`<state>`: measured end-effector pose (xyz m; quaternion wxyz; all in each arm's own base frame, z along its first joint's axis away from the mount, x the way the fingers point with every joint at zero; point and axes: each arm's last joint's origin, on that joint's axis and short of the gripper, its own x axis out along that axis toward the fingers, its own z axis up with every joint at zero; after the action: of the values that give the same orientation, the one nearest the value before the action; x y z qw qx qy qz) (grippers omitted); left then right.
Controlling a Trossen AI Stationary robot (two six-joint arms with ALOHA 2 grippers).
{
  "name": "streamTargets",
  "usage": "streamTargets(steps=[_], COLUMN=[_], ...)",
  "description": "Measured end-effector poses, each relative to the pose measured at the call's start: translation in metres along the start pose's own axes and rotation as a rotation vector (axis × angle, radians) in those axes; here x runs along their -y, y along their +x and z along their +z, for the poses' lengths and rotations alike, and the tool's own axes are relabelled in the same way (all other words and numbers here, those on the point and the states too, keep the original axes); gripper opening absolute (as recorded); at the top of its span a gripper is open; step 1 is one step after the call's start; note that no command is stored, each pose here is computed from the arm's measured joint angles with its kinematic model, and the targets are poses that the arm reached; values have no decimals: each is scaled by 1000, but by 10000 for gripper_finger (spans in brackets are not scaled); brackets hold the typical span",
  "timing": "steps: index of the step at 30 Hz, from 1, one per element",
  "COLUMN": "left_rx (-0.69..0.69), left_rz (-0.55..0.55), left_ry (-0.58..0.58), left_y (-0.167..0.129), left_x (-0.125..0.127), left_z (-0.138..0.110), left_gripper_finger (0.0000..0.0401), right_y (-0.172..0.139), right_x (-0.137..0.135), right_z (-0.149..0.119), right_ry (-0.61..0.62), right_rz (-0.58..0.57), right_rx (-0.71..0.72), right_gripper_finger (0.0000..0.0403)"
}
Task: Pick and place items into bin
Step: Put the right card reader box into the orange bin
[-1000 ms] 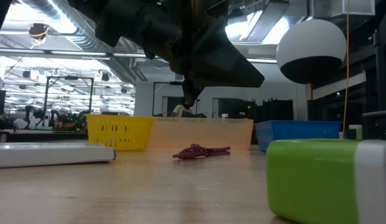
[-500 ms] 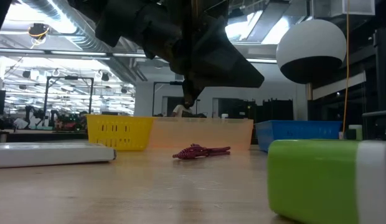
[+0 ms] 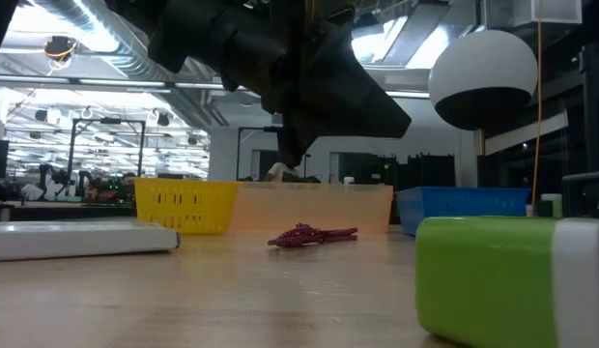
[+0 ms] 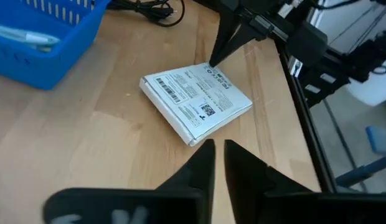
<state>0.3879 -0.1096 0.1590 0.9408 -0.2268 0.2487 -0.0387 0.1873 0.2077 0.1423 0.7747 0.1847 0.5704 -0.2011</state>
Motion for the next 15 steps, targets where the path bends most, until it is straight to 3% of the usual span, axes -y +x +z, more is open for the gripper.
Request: streamTargets(steps=[8, 15], left_rx=[3, -3], left_rz=[4, 5], left_ry=[-190, -216], left_y=[0, 0], left_x=[-3, -2], left_z=[2, 0], left_gripper_finger=[113, 171], right_y=[0, 0], right_x=[0, 0], right_z=[0, 0], right_ry=[0, 0], right_rz=[0, 0], right_rx=[-2, -2], right_gripper_finger=[0, 0])
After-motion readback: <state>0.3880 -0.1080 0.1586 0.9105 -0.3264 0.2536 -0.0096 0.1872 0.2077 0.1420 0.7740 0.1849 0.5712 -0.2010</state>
